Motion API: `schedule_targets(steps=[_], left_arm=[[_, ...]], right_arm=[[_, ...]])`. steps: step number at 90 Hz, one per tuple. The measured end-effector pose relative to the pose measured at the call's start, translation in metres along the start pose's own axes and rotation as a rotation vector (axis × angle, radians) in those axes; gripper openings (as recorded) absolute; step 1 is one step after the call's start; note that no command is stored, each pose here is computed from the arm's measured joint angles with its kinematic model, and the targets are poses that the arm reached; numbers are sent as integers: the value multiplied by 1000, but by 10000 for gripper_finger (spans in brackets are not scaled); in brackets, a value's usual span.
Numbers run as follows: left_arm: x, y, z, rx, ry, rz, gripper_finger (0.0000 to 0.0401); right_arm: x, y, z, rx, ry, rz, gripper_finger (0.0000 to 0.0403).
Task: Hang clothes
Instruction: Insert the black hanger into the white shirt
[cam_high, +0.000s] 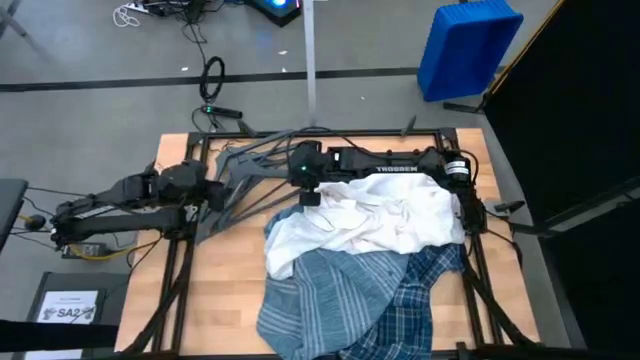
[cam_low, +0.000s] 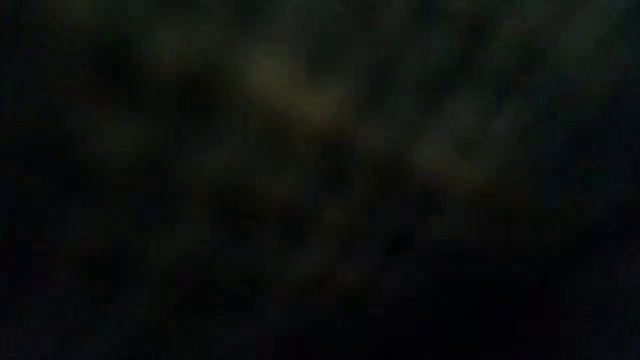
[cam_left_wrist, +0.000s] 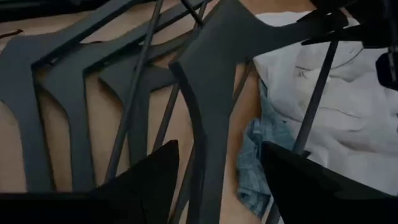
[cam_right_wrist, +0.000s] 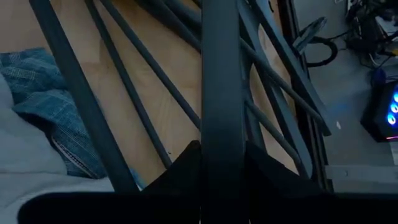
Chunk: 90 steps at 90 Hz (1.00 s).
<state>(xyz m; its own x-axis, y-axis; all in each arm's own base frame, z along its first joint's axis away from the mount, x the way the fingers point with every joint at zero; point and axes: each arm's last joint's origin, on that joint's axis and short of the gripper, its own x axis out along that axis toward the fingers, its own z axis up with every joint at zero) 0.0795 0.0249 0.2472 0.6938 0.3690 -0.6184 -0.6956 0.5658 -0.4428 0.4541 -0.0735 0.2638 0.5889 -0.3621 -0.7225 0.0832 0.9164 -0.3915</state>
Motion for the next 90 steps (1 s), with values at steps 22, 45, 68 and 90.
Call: schedule_targets(steps=[22,45,68,90], left_arm=[[23,0,-9,-4,-15,-89,209],[31,1,-14,-19,-2,-123,209],[31,2,-14,-20,-16,-108,200],[31,2,-14,33,-18,-101,90]], right_arm=[[0,1,-2,-15,15,6,50],[-1,2,1,0,-9,1,50],[-1,2,2,0,-10,-1,50],[-1,2,2,-4,-10,3,50]])
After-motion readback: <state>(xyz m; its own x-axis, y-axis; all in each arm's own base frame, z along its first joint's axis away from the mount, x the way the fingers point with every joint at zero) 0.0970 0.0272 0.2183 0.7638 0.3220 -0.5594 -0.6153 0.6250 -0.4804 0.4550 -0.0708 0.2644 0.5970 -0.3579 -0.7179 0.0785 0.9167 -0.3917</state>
